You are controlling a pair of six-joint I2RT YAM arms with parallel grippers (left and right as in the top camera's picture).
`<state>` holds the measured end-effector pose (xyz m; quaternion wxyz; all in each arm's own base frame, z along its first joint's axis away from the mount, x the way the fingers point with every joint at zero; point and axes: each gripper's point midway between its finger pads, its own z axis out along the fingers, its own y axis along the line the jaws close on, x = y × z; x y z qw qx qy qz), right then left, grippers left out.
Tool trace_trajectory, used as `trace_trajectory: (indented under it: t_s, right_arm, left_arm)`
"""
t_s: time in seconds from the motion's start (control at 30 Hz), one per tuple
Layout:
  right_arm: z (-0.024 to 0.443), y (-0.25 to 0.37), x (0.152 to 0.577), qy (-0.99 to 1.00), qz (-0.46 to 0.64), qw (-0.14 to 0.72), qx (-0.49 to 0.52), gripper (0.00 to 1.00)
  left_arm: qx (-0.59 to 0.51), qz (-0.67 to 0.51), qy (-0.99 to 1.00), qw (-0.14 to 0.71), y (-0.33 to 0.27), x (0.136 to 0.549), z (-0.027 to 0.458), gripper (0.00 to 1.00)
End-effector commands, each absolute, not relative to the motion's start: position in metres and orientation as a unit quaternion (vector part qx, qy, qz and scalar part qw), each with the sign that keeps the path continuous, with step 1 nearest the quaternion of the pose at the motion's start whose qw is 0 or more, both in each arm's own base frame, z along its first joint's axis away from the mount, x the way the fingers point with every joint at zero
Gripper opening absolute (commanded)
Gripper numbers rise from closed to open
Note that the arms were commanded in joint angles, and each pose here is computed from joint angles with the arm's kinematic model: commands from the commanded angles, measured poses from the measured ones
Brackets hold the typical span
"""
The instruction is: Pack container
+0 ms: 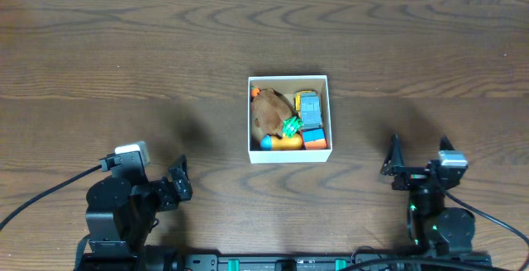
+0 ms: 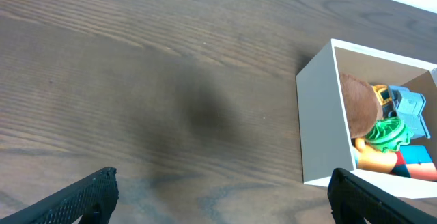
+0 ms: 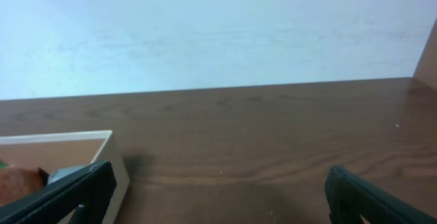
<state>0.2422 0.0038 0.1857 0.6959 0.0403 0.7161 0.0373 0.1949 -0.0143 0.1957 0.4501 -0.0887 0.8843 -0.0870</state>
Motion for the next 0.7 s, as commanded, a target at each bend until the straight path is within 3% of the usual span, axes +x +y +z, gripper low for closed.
trace_trajectory:
  t_s: [0.0,0.67]
  right_arm:
    - [0.1604,0.0109,0.2463,0.727,0.038,0.685,0.015,0.99]
    - [0.1568,0.0148,0.2458,0.733,0.048,0.679,0.01,0.99]
  left_arm:
    - [-0.093,-0.095,0.883,0.451,-0.0158,0.1943,0.1963,0.98]
    - [-0.093,-0.095,0.883,0.451,-0.0158,0.1943,0.1963,0.98]
